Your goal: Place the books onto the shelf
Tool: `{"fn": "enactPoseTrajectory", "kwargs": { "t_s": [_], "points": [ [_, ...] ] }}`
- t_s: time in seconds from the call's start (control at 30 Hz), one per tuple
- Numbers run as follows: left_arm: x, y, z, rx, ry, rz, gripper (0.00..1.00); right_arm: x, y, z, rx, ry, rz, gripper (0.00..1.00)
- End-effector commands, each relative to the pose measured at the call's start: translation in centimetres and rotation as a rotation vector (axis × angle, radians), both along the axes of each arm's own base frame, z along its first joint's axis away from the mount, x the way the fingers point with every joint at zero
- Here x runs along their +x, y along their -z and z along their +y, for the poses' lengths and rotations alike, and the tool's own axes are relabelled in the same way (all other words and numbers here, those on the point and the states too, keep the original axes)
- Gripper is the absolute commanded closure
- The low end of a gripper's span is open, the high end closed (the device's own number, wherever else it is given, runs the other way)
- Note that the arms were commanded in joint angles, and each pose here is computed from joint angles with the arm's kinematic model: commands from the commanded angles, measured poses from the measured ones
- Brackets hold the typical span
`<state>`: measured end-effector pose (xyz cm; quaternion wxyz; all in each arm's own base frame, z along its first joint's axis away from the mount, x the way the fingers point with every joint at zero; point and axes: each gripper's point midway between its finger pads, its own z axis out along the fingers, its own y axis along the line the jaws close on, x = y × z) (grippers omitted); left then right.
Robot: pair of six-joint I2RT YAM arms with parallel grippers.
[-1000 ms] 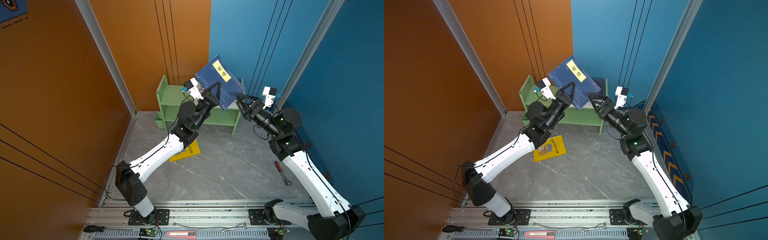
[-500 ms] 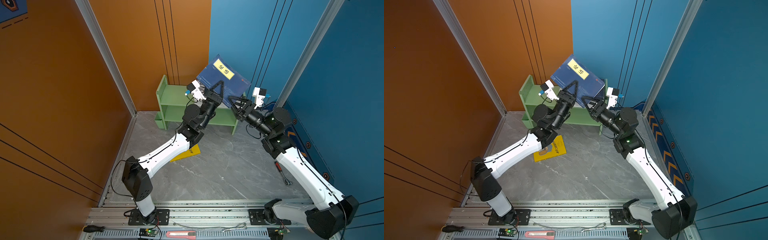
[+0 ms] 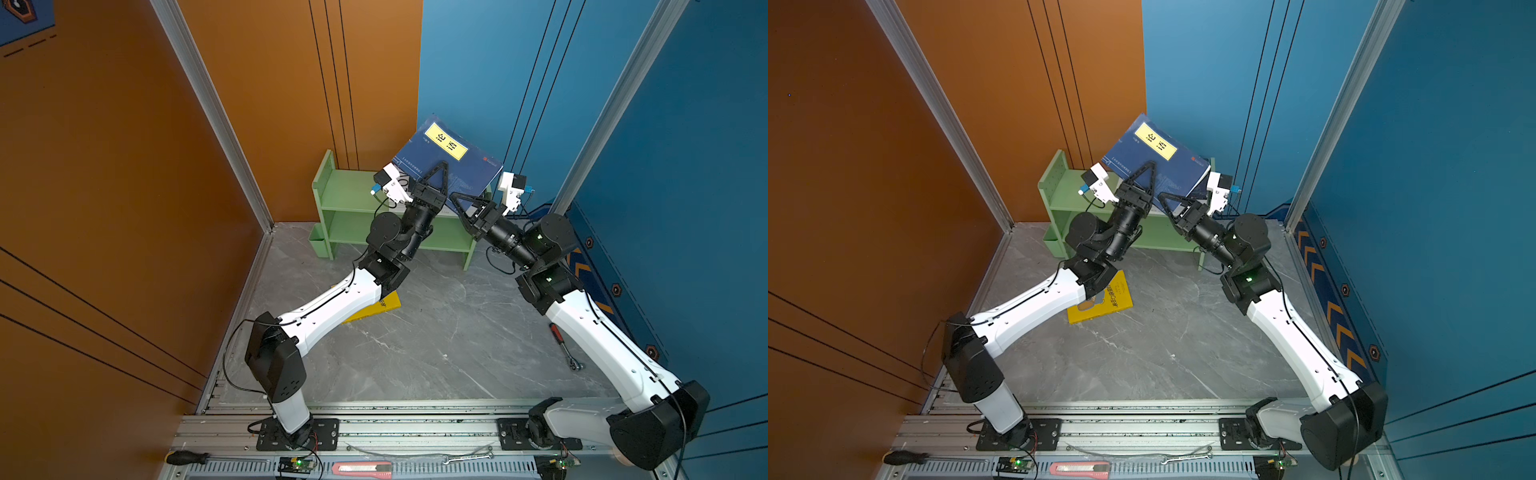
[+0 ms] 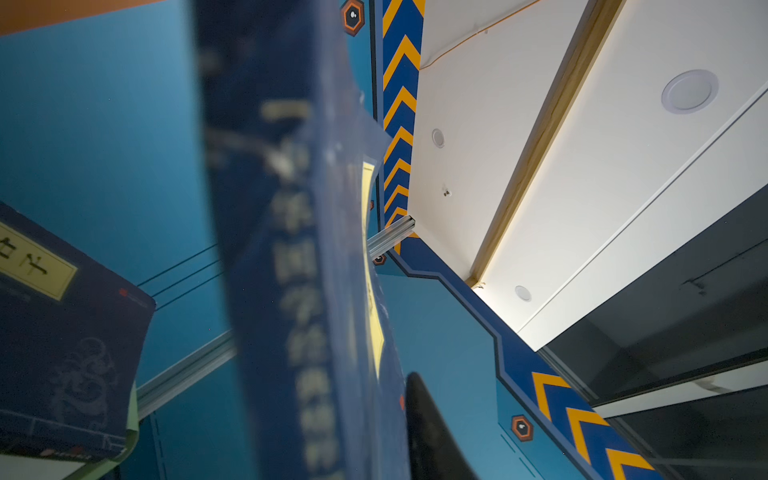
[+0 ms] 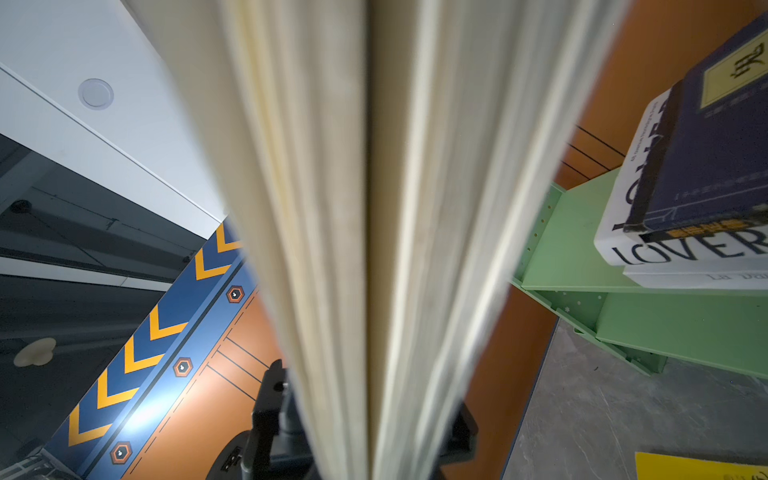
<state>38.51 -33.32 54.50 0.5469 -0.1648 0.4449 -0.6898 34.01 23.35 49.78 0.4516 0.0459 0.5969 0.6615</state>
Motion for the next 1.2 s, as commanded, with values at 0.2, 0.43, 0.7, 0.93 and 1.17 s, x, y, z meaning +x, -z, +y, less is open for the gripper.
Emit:
{"fn": "enactPoseTrajectory", "kwargs": {
  "t_s": [0.2,0.43,0.7,0.93,1.17],
  "points": [
    [-2.1,1.6,4.9,0.257,0.03,0.041,0.2,-0.2,-1.6,-4.4,-0.069,0.009,-0.071,0.9],
    [-4.2,3.7,6.9,0.512,0.099,0.1,0.16,-2.3,-2.8,-5.2,-0.143,-0.057,-0.157,0.9],
    [-4.9,3.9,7.2,0.529,0.148,0.097,0.2,-4.5,-3.5,-4.5,-0.203,-0.109,-0.22,0.89],
    [-5.1,2.5,5.6,0.437,0.249,0.006,0.25,-6.2,-3.3,-2.6,-0.236,-0.189,-0.251,0.89],
    [-4.6,2.5,5.4,0.444,0.242,0.002,0.41,-7.0,-3.0,-1.8,-0.274,-0.217,-0.269,0.88]
  ]
}}
